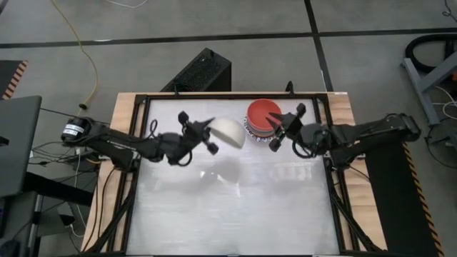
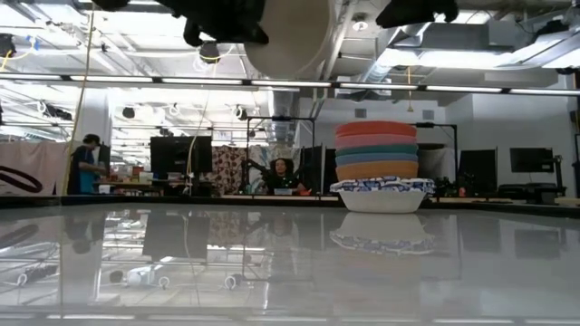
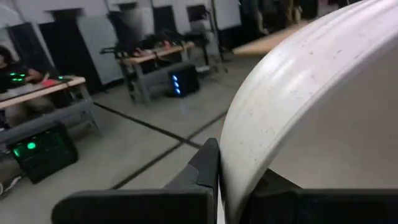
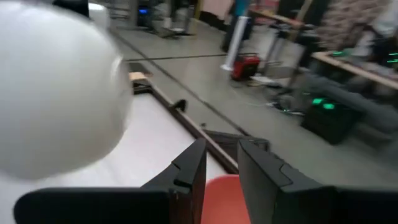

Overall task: Nest bowls inside each other
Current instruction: Stack the white bowl into the orange bowl

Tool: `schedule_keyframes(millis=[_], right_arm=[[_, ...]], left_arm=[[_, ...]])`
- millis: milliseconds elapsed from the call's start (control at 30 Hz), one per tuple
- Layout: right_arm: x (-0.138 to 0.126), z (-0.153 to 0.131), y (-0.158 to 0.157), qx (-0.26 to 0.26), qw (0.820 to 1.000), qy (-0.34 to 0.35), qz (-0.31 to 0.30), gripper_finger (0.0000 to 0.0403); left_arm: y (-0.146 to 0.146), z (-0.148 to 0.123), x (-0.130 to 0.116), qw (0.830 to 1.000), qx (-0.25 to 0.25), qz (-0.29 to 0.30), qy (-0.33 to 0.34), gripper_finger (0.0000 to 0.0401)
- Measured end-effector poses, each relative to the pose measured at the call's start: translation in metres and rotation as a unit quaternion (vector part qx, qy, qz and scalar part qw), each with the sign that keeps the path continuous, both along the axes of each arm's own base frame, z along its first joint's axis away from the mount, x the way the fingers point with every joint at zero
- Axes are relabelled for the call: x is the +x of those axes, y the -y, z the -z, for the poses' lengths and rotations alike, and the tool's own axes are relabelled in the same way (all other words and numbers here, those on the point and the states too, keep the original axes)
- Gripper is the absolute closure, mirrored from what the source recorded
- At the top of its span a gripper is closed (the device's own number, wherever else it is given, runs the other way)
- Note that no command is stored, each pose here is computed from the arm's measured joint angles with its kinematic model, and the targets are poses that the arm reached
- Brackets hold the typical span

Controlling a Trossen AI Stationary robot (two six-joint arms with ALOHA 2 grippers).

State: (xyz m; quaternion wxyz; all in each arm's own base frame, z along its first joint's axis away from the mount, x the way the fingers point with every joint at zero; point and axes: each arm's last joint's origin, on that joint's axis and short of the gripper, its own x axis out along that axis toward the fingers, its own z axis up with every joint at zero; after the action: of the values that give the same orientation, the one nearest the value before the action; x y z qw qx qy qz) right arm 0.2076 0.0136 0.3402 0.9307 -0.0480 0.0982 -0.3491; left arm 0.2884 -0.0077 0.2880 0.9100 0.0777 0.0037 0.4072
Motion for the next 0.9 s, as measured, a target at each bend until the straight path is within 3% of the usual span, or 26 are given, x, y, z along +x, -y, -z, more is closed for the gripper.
schedule_keyframes(millis=[233, 433, 633, 900], right_arm=[[0.029, 0.023, -0.023, -0.058, 0.995, -0.045, 0.067, 0.0292], [0.068, 0.044, -0.037, -0.122, 0.982, -0.069, 0.123, 0.0292], [0.095, 0.056, -0.045, -0.135, 0.982, -0.039, 0.126, 0.0292], [0.111, 0.058, -0.045, -0.124, 0.984, 0.046, 0.123, 0.0292]], left_arm=[[-0.042, -0.006, 0.001, 0.996, -0.032, 0.009, 0.078, 0.0401], [-0.056, -0.007, 0.0, 0.995, -0.036, 0.033, 0.092, 0.0401], [-0.067, -0.012, -0.003, 0.995, -0.009, 0.012, 0.098, 0.0401], [-0.078, -0.014, -0.004, 0.99, -0.028, 0.042, 0.133, 0.0401]])
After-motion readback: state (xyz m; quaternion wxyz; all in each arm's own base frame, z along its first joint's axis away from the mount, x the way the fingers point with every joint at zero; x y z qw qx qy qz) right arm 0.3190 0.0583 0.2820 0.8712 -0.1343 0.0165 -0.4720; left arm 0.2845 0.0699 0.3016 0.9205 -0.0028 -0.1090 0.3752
